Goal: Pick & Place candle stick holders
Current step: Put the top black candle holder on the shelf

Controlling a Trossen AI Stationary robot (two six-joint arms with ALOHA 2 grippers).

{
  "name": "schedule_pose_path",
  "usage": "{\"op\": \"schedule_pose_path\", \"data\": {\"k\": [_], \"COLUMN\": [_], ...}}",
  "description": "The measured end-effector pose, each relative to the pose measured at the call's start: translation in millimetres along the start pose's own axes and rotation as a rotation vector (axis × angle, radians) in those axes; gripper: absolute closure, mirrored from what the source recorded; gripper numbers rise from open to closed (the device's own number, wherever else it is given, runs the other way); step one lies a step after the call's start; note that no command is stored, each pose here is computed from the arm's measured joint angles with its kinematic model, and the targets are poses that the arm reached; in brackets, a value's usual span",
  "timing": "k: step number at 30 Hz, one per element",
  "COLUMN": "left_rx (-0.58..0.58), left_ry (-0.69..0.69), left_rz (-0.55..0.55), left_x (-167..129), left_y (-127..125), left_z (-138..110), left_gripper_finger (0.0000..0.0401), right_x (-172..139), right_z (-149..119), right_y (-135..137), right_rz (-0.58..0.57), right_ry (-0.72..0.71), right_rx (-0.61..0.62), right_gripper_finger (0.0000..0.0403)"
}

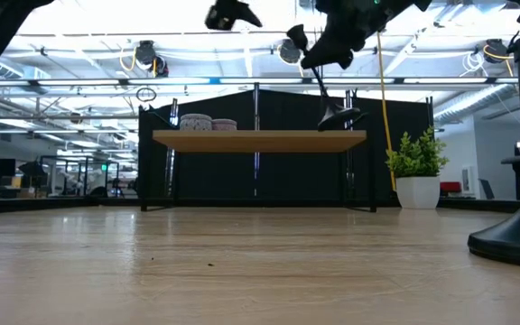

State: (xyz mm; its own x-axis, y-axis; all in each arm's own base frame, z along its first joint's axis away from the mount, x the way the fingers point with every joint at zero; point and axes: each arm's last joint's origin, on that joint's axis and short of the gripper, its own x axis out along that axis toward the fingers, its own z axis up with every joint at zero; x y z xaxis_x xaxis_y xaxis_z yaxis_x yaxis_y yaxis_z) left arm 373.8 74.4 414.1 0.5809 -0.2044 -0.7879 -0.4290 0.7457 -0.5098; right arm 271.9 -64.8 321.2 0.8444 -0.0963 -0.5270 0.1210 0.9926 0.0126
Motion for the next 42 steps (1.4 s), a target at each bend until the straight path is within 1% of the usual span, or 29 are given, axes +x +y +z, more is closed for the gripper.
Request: {"op": "schedule_pose_path", "data": {"k": [2,5,9,13,18,22,28,31,36,42], "left_rx": [0.007,0.030,0.051,0.071,0.093,0.082,0.068,0.052,0.056,0.059], "left_ry": [-0.018,-0.062,-0.099,-0.127,-0.108,-0.085,-0.047,-0.027,-0.010,-0.008], "left_rz": [0.068,0.212,0.362,0.461,0.476,0.502,0.539,0.553,0.560,0.558], "left_x": [-8.4,-17.8,-24.2,-22.7,-15.0,-7.2,5.7,11.8,16.7,18.3], "left_y": [-1.0,-1.1,-4.4,-8.7,-13.3,-11.4,-5.4,-2.3,-2.3,-4.0], "left_z": [-6.3,-14.0,-24.3,-29.7,-35.1,-36.9,-39.5,-41.0,-43.5,-44.9], "left_gripper_finger": [0.0160,0.0161,0.0171,0.0181,0.0192,0.0198,0.0197,0.0200,0.0201,0.0201], "right_x": [-6.0,-17.7,-33.3,-39.1,-34.2,-28.0,-20.7,-14.6,-8.3,-10.7], "right_z": [1.5,11.4,25.2,26.4,14.7,7.0,4.8,0.7,-6.9,-7.2], "right_y": [-4.0,-15.5,-42.7,-74.7,-109.8,-125.9,-136.7,-142.8,-153.6,-157.1], "right_rz": [-0.027,-0.097,-0.235,-0.335,-0.432,-0.466,-0.486,-0.498,-0.606,-0.617], "right_ry": [-0.018,-0.126,-0.297,-0.366,-0.329,-0.297,-0.310,-0.292,-0.247,-0.267], "right_rx": [0.005,0.013,0.036,0.089,0.162,0.192,0.197,0.207,0.234,0.264], "right_gripper_finger": [0.0394,0.0394,0.0394,0.0394,0.0394,0.0394,0.0394,0.0394,0.0394,0.0394]}}
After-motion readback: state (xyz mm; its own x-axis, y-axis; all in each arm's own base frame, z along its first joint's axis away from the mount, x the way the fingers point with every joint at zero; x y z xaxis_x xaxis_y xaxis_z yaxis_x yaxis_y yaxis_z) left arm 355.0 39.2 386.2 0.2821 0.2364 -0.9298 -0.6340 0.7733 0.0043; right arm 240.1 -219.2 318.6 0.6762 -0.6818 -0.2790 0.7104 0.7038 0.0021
